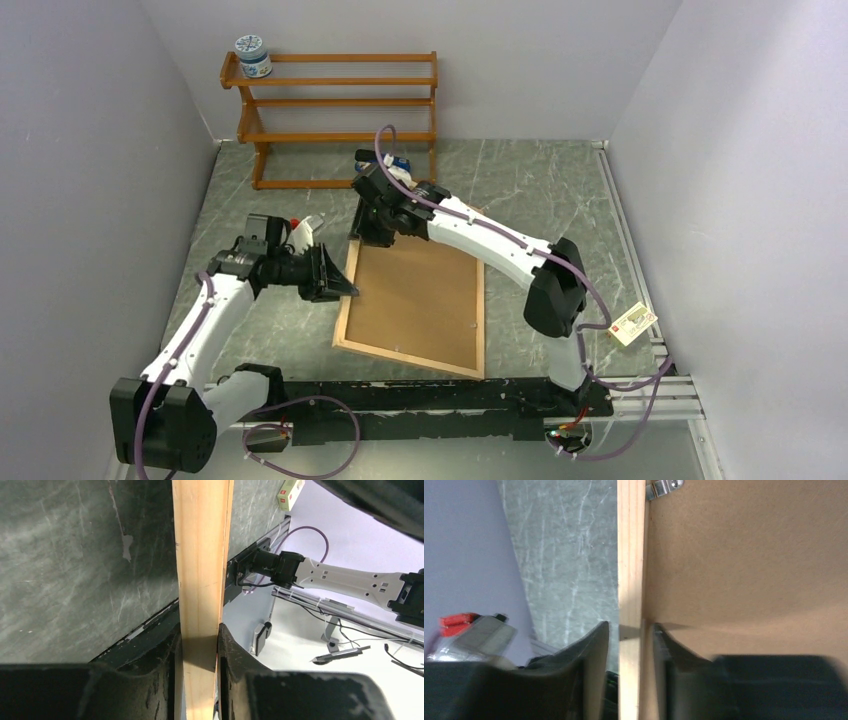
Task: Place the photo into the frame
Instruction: Turn over the photo frame at the center of the board.
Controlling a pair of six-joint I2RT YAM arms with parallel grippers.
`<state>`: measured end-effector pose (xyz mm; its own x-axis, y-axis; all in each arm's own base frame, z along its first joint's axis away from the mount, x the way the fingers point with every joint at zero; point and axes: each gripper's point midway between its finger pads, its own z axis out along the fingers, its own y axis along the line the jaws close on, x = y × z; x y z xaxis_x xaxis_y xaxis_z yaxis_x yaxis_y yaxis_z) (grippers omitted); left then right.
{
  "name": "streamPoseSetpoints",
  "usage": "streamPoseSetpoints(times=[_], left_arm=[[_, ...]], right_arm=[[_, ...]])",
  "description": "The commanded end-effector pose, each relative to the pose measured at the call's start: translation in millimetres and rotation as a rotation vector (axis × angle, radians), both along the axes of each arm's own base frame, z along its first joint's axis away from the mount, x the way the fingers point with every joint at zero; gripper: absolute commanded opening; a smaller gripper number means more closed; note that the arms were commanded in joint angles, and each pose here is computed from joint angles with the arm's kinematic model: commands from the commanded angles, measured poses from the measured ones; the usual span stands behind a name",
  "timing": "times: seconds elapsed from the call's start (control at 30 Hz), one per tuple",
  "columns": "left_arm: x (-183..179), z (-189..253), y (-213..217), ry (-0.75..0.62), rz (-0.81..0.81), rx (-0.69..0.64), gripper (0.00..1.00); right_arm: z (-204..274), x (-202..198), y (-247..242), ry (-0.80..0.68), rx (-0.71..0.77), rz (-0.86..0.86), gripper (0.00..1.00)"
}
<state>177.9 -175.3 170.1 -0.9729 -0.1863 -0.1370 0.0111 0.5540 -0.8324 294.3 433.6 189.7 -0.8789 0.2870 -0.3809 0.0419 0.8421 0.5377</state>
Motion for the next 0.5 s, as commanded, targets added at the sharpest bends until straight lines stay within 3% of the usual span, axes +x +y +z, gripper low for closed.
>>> streamPoseSetpoints(times=[0.0,0.07,0.17,0.47], left_arm=[[13,36,6,-0.132,0.006,0.048,0.03],[17,46,12,-0.154,0.020,0.103,0.03],[28,68,17,-0.196,0.043,0.142,0.03],[60,121,39,-0.384,0.051,0.318,0.02]], right_arm=[[57,6,-18,-0.091,0.057,-0.010,0.55],[64,15,-38,-0.108,0.032,-0.016,0.67],[89,30,-71,-0.154,0.050,-0.056,0.73],[161,58,-163,-0.326,0.119,-0.233,0.76]])
